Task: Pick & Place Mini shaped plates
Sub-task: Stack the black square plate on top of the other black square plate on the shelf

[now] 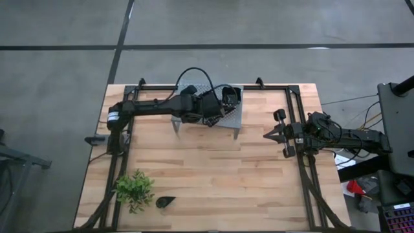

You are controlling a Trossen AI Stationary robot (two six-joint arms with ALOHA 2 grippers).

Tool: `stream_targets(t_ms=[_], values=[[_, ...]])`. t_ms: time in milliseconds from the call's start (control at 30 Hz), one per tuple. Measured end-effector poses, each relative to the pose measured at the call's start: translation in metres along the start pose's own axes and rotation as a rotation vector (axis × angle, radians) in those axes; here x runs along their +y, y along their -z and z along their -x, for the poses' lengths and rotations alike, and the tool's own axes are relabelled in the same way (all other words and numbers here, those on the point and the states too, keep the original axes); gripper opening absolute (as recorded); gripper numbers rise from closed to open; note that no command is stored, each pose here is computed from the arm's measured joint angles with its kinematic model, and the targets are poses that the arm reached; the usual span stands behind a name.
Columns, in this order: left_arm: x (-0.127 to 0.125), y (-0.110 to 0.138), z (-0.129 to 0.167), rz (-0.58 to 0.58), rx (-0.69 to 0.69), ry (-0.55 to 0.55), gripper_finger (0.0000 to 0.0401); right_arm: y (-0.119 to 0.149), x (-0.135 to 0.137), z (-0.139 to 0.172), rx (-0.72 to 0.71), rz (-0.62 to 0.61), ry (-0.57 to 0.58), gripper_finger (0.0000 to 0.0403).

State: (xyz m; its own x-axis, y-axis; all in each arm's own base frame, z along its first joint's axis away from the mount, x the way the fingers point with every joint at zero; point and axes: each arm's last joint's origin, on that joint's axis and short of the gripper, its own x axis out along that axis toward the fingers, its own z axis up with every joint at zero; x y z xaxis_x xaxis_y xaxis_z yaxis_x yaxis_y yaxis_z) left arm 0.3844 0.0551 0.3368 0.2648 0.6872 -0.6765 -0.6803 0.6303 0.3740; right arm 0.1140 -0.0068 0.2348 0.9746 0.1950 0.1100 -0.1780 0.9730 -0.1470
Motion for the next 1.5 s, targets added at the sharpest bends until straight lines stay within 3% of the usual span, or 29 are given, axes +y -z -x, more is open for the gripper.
stream_targets(t_ms=[433,933,1500], values=[[-0.0006,0.0008,-0.0013,-0.075,0.003,-0.006,0.0,0.0,0.0,0.0,0.0,0.001,0.0,0.0008],[-0.0024,0.0016,-0.0033,-0.075,0.013,0.002,0.0002,0.0,0.0,0.0,0.0,0.003,0.0,0.0008],[-0.0042,0.0071,0.0037,-0.081,0.052,0.018,0.0109,0.0,0.0,0.0,0.0,0.003,0.0,0.0008]])
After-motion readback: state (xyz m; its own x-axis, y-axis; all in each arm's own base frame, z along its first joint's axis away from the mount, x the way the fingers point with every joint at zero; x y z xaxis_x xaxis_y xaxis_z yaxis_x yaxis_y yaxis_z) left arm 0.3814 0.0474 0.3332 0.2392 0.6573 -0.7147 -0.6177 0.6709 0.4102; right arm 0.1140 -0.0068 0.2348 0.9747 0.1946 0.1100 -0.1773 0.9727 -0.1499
